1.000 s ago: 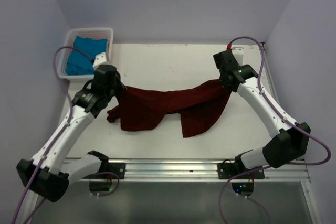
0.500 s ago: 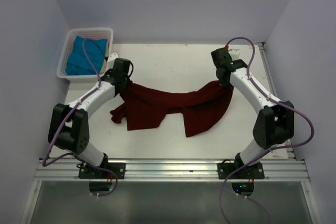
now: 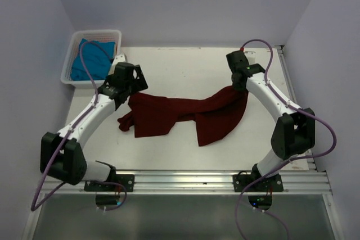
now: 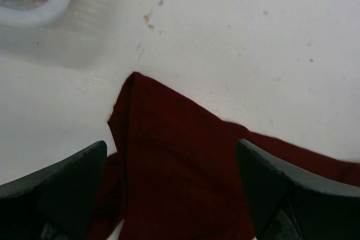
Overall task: Fold and stack the t-shirts
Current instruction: Flatten the tshirt out
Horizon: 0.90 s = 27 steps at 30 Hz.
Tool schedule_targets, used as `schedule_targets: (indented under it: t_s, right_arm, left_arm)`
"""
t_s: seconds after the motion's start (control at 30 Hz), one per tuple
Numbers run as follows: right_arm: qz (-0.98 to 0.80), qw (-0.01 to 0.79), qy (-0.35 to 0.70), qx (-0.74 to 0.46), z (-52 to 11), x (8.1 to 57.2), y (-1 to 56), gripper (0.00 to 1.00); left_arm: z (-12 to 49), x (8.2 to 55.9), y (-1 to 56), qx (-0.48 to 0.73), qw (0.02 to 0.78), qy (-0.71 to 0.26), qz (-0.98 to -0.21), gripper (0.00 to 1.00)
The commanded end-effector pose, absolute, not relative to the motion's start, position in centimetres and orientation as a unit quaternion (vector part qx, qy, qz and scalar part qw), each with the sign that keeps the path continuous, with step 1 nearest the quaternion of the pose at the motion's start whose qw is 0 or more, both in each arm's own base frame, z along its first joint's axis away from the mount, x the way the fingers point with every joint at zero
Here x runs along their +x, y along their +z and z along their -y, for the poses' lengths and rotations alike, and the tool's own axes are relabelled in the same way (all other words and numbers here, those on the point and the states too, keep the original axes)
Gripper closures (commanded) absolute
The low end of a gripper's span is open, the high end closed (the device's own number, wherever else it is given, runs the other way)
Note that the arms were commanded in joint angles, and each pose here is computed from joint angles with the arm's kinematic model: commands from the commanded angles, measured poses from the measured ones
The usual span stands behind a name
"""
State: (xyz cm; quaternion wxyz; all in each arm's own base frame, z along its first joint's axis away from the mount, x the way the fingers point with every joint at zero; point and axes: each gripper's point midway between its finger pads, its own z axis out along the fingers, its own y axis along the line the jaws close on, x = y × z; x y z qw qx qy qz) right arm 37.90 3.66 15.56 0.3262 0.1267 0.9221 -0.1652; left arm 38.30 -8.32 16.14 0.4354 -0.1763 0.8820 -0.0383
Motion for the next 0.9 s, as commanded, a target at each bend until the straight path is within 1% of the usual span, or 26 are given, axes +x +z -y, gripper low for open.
schedule_targets:
  t_s: [0.0,0.03,0.07,0.1,0.13,0.17,0.23,0.27,0.33,0.37,0.43,0.5,0.67,0.87]
  right_arm:
    - [-0.92,0.336,-0.15,0.135,-4.1,38.5,15.8,0.43]
    - [-0.92,0.336,-0.149,0.136,-4.1,38.4,15.9,0.31]
    - [-0.92,0.336,-0.149,0.138,-4.1,38.4,15.8,0.23]
    - [-0.919,0.336,-0.15,0.141,-4.0,38.3,15.8,0.13]
    - [-0.919,0.337,-0.149,0.142,-4.0,38.3,15.9,0.1]
    - [-0.918,0.338,-0.149,0.144,-4.0,38.3,16.0,0.09]
    - [-0.918,0.341,-0.144,0.143,-4.2,38.3,16.1,0.09]
    - [-0.917,0.343,-0.142,0.144,-4.2,38.4,16.3,0.09]
    - [-0.917,0.345,-0.14,0.143,-4.2,38.4,16.4,0.09]
    - [-0.917,0.346,-0.138,0.143,-4.3,38.4,16.6,0.09]
    - [-0.918,0.346,-0.134,0.141,-4.4,38.4,16.6,0.1]
    - [-0.918,0.346,-0.131,0.14,-4.5,38.4,16.7,0.11]
    - [-0.921,0.344,-0.123,0.136,-4.9,38.4,16.3,0.11]
    - [-0.924,0.339,-0.113,0.133,-5.3,38.5,15.8,0.12]
  left_arm:
    - [11.3,32.3,15.7,-0.148,0.378,-0.067,-0.912,0.0]
    - [11.6,30.6,15.1,-0.153,0.357,-0.068,-0.919,0.0]
    - [12.3,29.5,15.4,-0.151,0.353,-0.08,-0.92,0.0]
    - [13.0,28.1,14.6,-0.144,0.337,-0.088,-0.926,0.03]
    - [13.6,27.1,14.3,-0.149,0.322,-0.104,-0.929,0.05]
    - [13.7,26.4,14.5,-0.154,0.324,-0.11,-0.927,0.07]
    - [13.5,24.9,12.8,-0.164,0.308,-0.102,-0.932,0.13]
    - [13.3,24.5,12.3,-0.17,0.304,-0.098,-0.932,0.2]
    - [13.0,23.5,10.7,-0.179,0.284,-0.093,-0.938,0.28]
    - [12.9,23.1,10.0,-0.181,0.276,-0.088,-0.94,0.4]
    - [12.4,22.5,8.4,-0.193,0.263,-0.076,-0.942,0.52]
    - [11.6,21.9,7.0,-0.203,0.256,-0.054,-0.944,0.63]
    - [10.7,21.8,5.4,-0.232,0.255,-0.03,-0.938,0.67]
    - [8.9,21.5,3.1,-0.255,0.255,0.023,-0.933,0.67]
